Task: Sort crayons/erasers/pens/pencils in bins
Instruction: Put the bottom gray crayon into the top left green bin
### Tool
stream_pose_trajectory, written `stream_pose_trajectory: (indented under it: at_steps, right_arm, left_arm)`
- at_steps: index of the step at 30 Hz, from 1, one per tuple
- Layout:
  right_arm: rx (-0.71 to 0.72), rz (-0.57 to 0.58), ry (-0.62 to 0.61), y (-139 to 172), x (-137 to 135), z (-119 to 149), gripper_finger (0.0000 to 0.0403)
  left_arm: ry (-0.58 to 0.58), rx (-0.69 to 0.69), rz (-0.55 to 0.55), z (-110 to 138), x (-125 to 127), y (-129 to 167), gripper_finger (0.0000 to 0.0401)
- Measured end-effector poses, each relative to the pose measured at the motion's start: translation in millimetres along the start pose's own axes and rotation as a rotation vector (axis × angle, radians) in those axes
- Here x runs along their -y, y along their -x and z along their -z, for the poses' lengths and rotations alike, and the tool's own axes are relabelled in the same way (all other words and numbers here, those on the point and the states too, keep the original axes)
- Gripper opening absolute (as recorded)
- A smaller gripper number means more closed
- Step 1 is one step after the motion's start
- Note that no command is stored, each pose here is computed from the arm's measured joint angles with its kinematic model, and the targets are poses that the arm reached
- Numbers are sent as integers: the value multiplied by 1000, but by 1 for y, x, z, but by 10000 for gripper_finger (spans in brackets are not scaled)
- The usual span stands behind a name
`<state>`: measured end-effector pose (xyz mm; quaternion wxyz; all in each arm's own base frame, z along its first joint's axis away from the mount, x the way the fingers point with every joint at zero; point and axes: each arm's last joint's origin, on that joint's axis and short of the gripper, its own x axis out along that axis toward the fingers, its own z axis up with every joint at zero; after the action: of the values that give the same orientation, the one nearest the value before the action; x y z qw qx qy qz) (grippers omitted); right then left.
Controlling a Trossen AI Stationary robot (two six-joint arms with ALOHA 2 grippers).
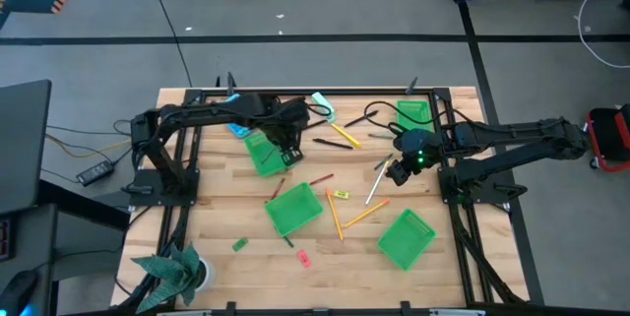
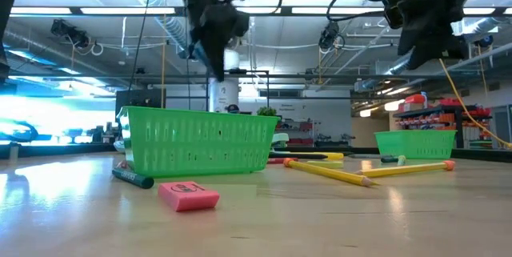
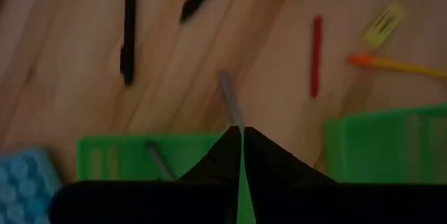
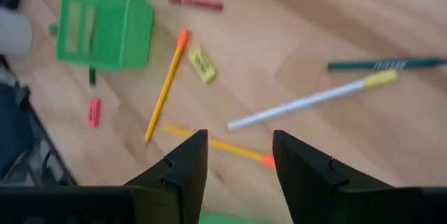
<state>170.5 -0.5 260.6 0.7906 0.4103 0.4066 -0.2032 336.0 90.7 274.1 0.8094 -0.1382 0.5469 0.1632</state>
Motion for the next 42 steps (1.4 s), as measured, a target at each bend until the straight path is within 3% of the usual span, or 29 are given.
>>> stream_pose_trajectory:
  at_steps: [6,10,20,27,34,42]
  right_arm:
    - [159,-20,-42,1,-2,-14,168]
    - [194,-3,-60,1,1,-20,168]
    - [213,17,-72,2,5,-24,168]
    - [209,16,-77,2,5,-24,168]
    - [210,14,-95,2,5,-24,168]
    - [209,13,-101,2,5,-24,168]
  left_arm:
    - [77,64,15,-13,6,-15,42]
    - [117,-15,28,-14,8,-40,62]
    - [114,-97,26,-31,16,-81,159]
    - [73,-245,-35,-31,16,-111,214]
    - [58,-318,-72,-24,15,-124,219]
    - [40,-308,-70,-25,15,-124,198]
